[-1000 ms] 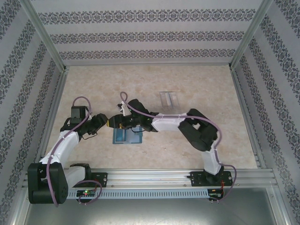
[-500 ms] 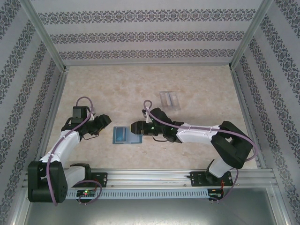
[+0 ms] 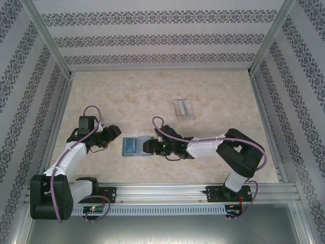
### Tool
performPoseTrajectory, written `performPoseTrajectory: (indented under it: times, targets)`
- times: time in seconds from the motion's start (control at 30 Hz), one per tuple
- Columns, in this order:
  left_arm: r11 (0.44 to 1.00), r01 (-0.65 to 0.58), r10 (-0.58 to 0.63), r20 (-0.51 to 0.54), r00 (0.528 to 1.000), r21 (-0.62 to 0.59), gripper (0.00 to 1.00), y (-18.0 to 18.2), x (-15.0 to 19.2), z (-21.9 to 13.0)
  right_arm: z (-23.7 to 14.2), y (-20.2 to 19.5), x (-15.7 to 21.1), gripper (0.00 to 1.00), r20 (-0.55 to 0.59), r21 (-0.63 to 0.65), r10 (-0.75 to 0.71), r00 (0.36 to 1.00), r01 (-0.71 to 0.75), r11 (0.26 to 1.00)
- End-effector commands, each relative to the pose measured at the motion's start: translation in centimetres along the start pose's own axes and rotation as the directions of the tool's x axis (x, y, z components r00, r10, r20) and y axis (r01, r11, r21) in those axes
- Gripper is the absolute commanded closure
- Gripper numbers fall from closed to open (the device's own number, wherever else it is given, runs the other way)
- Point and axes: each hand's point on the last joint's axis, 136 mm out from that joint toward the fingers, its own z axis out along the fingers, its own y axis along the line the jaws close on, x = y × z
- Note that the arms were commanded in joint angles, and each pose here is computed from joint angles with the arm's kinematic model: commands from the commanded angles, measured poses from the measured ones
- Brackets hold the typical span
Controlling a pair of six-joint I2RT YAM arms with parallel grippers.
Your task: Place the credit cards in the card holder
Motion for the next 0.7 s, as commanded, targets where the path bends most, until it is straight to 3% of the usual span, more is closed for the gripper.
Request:
performPoseTrajectory:
  times: [0.0, 0.67]
  targets:
    - [1.000, -0.018, 0.018, -0.035, 0.999, 0.000, 0.36, 0.2, 1.0, 0.1, 0.3, 1.1, -0.6, 0.37, 0.032, -0.033, 0.000, 0.999, 0.001, 0.999]
    - [1.000, -0.010, 0.010, -0.037, 0.999, -0.006, 0.33, 0.5, 1.1, 0.6, 1.8, 4.3, -1.0, 0.38, -0.012, -0.135, -0.038, 0.999, 0.036, 0.990]
